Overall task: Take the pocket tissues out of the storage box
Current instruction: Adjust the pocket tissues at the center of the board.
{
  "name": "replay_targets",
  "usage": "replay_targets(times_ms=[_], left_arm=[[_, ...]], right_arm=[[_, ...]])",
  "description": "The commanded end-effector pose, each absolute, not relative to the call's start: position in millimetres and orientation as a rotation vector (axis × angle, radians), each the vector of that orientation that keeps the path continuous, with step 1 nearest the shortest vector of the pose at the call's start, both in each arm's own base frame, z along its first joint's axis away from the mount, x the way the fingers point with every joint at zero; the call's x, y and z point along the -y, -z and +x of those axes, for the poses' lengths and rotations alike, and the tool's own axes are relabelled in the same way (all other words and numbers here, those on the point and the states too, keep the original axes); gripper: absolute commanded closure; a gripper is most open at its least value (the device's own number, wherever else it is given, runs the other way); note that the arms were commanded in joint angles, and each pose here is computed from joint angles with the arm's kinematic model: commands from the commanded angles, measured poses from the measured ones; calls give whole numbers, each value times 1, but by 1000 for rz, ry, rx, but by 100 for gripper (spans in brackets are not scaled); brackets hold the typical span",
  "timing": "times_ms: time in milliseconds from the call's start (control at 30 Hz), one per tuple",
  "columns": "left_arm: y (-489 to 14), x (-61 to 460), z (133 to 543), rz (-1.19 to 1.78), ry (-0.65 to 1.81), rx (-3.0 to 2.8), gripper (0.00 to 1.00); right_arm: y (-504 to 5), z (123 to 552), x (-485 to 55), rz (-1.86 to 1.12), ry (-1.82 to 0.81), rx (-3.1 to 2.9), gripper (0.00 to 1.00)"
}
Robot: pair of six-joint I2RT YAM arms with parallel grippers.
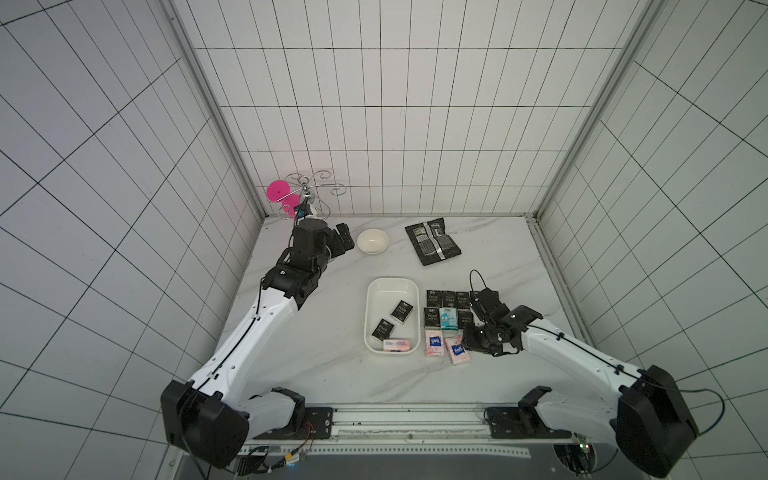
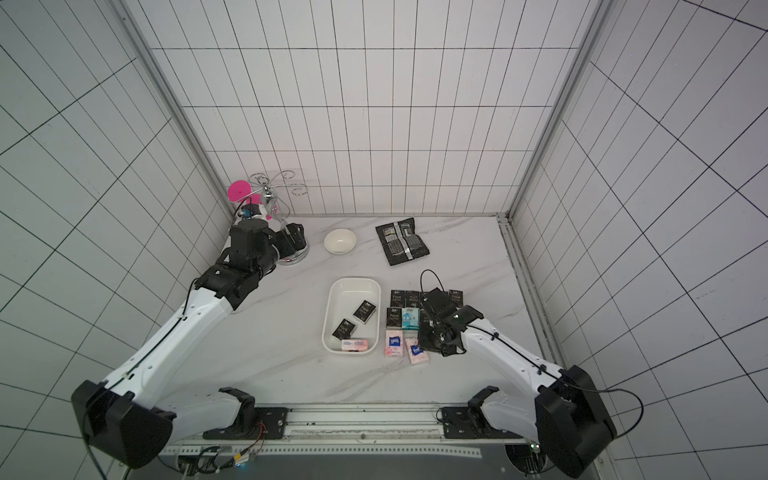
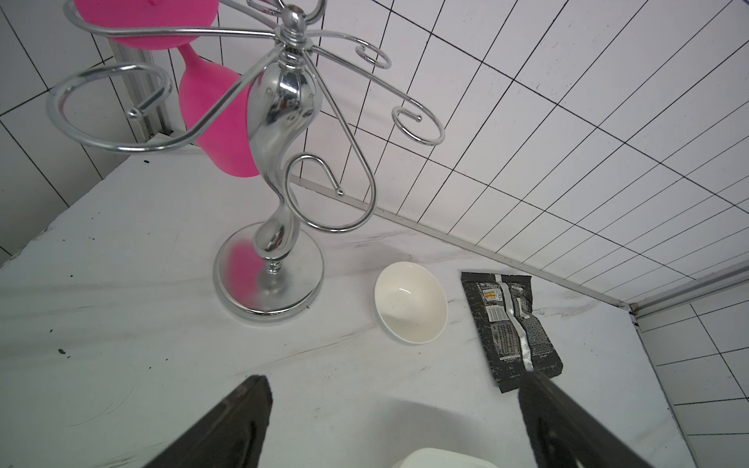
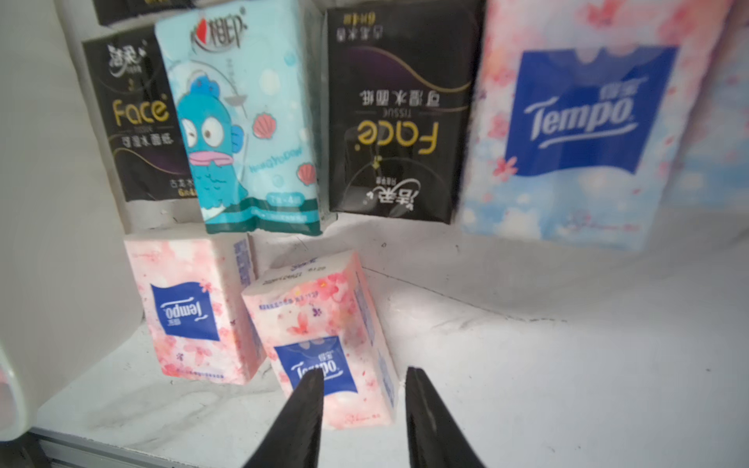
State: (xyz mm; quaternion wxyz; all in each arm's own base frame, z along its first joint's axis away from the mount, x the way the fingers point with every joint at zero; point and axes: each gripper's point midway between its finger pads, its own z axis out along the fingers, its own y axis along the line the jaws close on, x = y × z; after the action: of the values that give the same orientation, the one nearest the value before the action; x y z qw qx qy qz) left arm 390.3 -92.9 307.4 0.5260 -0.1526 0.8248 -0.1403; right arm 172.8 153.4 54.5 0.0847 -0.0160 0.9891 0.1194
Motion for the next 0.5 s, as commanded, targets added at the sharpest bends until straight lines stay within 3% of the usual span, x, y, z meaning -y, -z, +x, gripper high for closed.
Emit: replay_targets(times_ms=[0, 467], left_arm=[[-313, 91, 389, -365, 332, -1951, 1], [-312, 91, 390, -367, 331, -1954, 1]], right_arm=[[-53, 168, -151, -128, -345, -2977, 64], [-38, 158, -158, -231, -382, -3040, 65]])
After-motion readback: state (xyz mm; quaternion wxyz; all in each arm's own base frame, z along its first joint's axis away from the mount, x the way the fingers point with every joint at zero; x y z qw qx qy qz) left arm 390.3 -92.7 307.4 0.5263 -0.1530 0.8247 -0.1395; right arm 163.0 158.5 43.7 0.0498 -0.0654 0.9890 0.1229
